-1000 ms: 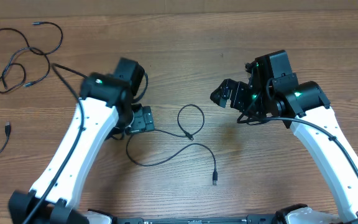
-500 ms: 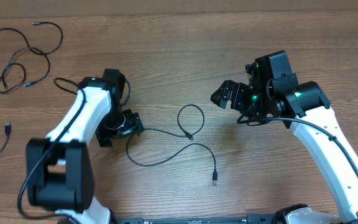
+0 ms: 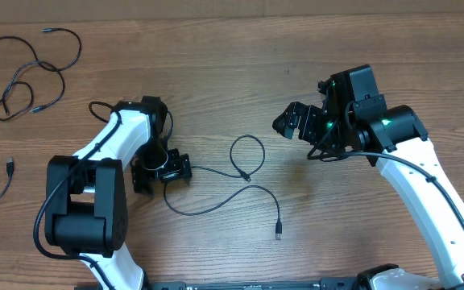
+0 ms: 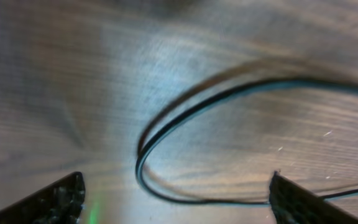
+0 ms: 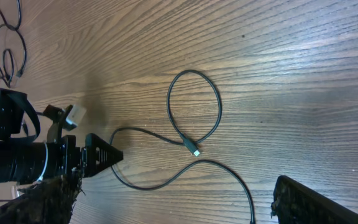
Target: Untangle cables
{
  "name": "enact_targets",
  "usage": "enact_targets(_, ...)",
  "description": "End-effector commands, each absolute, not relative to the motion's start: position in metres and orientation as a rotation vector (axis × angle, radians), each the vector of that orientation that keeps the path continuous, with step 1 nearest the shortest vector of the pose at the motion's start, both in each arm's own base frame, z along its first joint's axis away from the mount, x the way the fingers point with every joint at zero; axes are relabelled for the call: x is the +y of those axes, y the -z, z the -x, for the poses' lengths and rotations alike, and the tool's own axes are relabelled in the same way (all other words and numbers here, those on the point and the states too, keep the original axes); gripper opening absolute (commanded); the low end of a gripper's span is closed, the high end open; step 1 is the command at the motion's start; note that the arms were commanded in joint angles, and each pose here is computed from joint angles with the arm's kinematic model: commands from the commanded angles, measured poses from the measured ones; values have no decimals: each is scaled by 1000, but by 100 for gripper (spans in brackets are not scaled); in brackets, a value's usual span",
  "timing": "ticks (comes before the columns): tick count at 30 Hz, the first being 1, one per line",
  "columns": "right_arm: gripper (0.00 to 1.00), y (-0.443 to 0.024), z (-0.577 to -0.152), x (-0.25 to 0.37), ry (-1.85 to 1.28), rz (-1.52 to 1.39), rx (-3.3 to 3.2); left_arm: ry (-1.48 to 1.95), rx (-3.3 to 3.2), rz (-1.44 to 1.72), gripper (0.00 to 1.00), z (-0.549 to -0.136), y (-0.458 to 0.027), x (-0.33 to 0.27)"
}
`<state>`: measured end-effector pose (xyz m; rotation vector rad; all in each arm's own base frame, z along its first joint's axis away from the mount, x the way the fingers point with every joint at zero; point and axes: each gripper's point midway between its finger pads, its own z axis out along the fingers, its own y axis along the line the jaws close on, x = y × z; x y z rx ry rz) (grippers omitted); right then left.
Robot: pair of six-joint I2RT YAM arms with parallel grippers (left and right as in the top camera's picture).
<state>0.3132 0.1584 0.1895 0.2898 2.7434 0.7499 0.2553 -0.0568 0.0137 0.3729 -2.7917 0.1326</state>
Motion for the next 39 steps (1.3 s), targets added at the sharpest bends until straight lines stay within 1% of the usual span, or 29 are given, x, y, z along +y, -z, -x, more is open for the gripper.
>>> enact_targets(1,100,-198,-318,158,-749,-280,2714,-99,-2756,-395,100,-245,-20,-57)
enact_targets(6,100,-198,-318,158,-749,-281,2715,-69,-2802,-393,99,-230,-42,-64)
enact_targets(10,100,-197,-317,158,-748,-282,2718,3,-2939,-449,100,-215,-62,-63)
enact_targets(15,100,-199,-320,158,-752,-277,2705,-96,-3161,-450,100,-217,-73,-68)
enact_targets(21,100,-198,-319,158,-752,-278,2708,-119,-3222,-576,100,-230,-52,-51)
enact_targets(25,100,-198,-318,158,-750,-281,2714,-42,-3222,-623,100,-241,-37,-38)
enact_targets(29,100,-198,-318,158,-750,-280,2714,-40,-3196,-614,95,-250,-21,-41)
enact_targets(33,100,-198,-318,158,-750,-281,2714,-84,-3113,-515,93,-254,-10,-51)
enact_targets(39,100,-197,-317,158,-748,-283,2721,-18,-3103,-463,94,-271,-6,-48)
